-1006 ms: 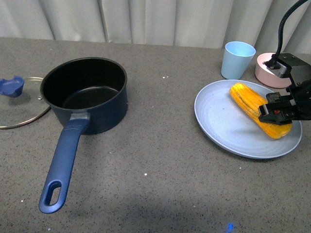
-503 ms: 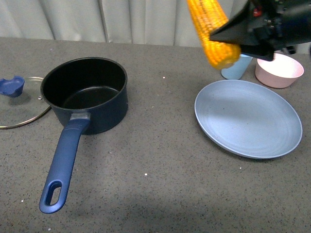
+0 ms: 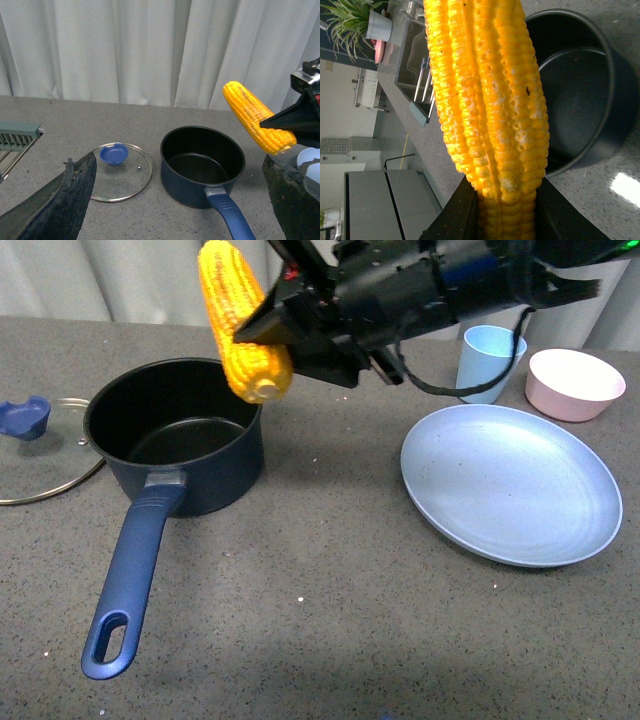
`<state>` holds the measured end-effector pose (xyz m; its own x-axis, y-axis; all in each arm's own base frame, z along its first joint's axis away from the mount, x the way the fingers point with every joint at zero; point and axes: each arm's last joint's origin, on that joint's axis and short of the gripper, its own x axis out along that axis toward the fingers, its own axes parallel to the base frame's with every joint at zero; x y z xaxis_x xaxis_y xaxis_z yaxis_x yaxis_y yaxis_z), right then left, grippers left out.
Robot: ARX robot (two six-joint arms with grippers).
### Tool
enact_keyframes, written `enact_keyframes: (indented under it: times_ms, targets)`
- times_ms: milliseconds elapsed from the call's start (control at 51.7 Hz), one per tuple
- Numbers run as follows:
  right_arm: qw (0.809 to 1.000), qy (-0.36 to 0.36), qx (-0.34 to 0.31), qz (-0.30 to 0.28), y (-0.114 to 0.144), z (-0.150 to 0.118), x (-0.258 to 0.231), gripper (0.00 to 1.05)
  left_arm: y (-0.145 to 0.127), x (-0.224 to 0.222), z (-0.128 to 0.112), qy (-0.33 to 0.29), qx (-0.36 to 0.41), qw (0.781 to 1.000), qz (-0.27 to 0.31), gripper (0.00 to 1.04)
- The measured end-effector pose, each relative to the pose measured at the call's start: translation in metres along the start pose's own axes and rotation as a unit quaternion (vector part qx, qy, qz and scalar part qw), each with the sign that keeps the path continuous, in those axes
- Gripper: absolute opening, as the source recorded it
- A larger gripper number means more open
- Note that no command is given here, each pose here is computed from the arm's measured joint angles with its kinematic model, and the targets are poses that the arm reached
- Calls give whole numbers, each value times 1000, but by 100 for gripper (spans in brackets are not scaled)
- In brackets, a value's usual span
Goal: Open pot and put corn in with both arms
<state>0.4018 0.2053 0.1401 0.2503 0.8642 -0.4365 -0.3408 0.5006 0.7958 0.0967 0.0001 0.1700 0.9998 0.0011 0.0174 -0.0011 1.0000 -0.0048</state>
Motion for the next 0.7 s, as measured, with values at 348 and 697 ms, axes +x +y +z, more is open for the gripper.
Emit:
enact_keyframes:
  times_ms: [348,697]
  targets:
    - [999,43,22,-2,6,12,51,20,0,0,0,0,0,1000,0,98]
    - [999,45,25,-10,3,10,62,58,0,0,0,0,0,1000,0,98]
